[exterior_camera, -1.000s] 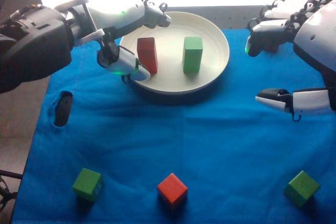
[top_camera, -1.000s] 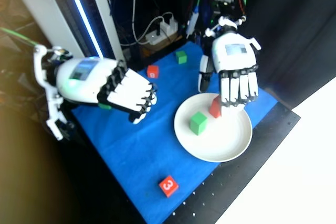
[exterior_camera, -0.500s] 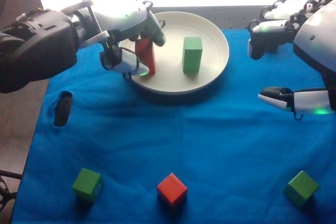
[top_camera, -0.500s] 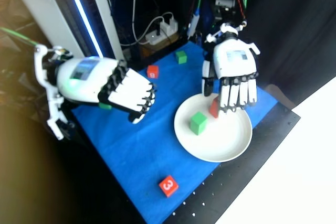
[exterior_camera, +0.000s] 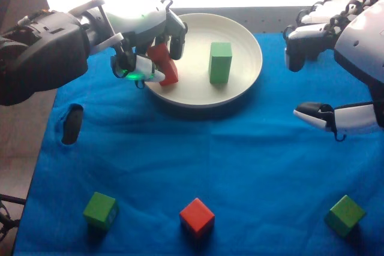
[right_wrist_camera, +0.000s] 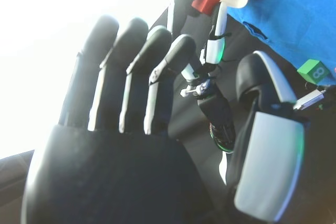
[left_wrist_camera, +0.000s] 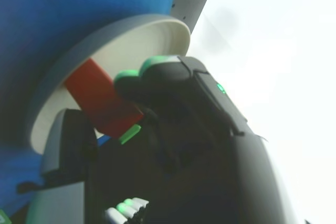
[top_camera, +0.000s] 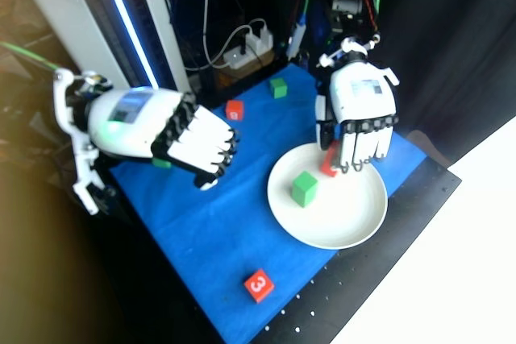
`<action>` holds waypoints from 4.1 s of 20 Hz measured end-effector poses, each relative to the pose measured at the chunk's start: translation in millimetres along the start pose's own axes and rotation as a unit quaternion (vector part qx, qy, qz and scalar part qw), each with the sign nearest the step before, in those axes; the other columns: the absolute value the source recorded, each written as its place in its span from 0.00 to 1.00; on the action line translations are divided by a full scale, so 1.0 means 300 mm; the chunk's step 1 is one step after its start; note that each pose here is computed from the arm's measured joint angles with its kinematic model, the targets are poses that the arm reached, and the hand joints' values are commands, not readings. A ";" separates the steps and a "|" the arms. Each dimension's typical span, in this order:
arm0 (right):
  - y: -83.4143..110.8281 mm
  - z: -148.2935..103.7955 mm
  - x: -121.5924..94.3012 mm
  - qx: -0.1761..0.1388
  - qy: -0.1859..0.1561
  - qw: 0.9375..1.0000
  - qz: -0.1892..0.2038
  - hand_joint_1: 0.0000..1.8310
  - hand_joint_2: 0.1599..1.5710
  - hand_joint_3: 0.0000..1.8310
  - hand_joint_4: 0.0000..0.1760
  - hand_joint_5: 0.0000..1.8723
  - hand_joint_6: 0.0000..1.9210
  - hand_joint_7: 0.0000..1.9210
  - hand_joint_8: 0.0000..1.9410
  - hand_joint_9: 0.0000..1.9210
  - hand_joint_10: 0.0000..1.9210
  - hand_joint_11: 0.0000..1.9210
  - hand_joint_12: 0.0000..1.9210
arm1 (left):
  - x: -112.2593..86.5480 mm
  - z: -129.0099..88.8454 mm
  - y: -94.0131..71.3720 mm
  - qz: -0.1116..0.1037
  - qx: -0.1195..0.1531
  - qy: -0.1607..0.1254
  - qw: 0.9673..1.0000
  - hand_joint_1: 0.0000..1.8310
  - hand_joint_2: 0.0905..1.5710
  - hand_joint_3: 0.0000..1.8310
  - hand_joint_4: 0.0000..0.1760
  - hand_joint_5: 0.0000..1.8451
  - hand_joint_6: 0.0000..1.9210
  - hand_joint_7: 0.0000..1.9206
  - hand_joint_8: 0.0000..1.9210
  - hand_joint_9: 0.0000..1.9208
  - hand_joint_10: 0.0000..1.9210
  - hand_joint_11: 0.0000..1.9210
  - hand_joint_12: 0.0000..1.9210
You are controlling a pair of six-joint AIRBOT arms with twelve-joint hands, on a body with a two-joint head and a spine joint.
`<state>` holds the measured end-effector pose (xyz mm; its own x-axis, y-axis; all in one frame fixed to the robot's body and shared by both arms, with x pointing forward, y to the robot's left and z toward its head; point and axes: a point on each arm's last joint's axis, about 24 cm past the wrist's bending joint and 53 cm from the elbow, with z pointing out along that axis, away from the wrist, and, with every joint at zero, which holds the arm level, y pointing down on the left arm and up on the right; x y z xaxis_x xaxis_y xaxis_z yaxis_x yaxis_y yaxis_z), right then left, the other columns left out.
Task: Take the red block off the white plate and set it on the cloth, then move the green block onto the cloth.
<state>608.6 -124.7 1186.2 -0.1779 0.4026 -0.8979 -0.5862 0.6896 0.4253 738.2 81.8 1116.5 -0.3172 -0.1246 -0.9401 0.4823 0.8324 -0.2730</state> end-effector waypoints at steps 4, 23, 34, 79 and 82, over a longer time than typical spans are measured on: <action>0.000 0.000 0.000 0.000 0.000 1.000 0.000 0.54 0.36 0.28 0.00 0.41 0.54 0.33 0.69 0.28 0.80 0.21 0.96 | -0.007 -0.003 0.000 -0.004 0.000 -0.007 1.000 0.74 0.75 0.00 0.00 0.38 0.64 0.40 0.69 0.42 0.77 0.35 0.88; 0.001 0.000 0.001 -0.001 0.000 1.000 0.000 0.58 0.36 0.24 0.00 0.42 0.47 0.33 0.64 0.29 0.76 0.21 0.94 | -0.228 -0.347 -0.142 -0.042 0.094 -0.148 0.984 0.65 0.75 0.00 0.00 0.42 0.63 0.45 0.67 0.40 0.64 0.34 0.87; 0.006 0.000 0.003 -0.001 0.001 1.000 0.002 0.57 0.37 0.23 0.00 0.40 0.52 0.32 0.71 0.27 0.82 0.20 0.98 | -0.097 -0.522 -0.215 -0.042 0.118 -0.120 0.985 0.74 0.73 0.00 0.00 0.41 0.57 0.44 0.64 0.48 0.69 0.42 0.71; 0.015 0.244 -0.028 -0.019 -0.025 0.999 0.012 0.59 0.55 0.00 0.00 0.39 0.03 0.35 0.16 0.24 0.46 0.18 0.80 | -0.041 -0.537 0.020 -0.088 -0.005 -0.144 0.986 0.38 0.67 0.00 0.69 0.26 0.00 0.20 0.00 0.22 0.00 0.06 0.48; -0.002 0.286 0.018 -0.012 -0.006 1.000 0.014 0.58 0.56 0.00 0.00 0.37 0.00 0.35 0.05 0.26 0.36 0.15 0.76 | -0.045 -0.539 0.020 -0.088 -0.006 -0.148 0.985 0.38 0.67 0.00 0.66 0.27 0.00 0.20 0.00 0.23 0.00 0.07 0.49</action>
<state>675.9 -71.2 1190.9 -0.1851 0.4295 -0.8839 -0.6001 0.6629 0.4478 613.3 176.0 1160.6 -0.1430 -0.4186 -0.8968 0.4306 0.7896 -0.4372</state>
